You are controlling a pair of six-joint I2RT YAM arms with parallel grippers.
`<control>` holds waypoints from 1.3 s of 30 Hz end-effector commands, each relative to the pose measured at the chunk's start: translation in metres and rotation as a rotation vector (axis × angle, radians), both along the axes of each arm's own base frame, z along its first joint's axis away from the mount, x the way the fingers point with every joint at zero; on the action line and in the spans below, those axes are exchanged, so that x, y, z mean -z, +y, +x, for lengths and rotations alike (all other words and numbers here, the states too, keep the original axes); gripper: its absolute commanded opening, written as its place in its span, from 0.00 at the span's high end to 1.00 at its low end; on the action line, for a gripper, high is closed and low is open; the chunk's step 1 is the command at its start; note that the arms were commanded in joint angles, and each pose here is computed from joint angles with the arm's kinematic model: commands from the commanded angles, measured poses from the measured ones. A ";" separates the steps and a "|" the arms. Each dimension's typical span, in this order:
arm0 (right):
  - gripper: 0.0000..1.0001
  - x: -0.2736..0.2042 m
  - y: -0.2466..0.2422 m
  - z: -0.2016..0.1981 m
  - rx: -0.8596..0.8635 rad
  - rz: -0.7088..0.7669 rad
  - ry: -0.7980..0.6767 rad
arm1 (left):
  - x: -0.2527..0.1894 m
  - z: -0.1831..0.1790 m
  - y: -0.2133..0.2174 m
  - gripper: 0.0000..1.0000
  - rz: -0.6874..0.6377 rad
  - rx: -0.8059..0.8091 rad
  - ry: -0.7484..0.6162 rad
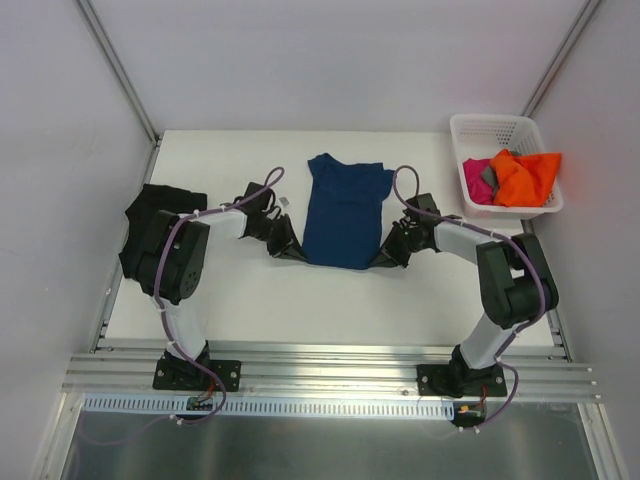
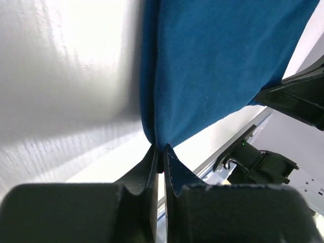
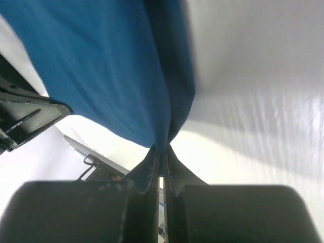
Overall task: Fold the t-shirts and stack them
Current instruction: Fold the tshirt
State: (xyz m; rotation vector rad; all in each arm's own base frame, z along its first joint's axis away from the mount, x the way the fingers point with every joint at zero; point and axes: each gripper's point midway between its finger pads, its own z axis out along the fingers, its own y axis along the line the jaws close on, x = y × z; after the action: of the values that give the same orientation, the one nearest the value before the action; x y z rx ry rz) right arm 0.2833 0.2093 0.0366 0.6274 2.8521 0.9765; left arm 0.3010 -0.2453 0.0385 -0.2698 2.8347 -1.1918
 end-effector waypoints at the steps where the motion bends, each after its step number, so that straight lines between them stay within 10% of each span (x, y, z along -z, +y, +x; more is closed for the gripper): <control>1: 1.00 -0.040 0.005 0.006 -0.037 0.032 -0.112 | -0.028 -0.002 -0.006 1.00 -0.044 0.023 -0.062; 21: 1.00 -0.123 -0.007 -0.018 -0.134 0.013 -0.359 | -0.128 -0.023 -0.005 1.00 -0.096 0.110 -0.397; 39: 1.00 -0.136 -0.030 0.086 0.024 0.034 -0.430 | -0.149 0.099 -0.028 1.00 -0.042 0.099 -0.556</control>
State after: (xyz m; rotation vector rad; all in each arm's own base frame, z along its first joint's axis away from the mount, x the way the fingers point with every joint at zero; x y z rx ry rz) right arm 0.3391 0.1796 0.1551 0.4094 2.5328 0.9819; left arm 0.3715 -0.2752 0.1722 0.1411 2.4359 -1.1666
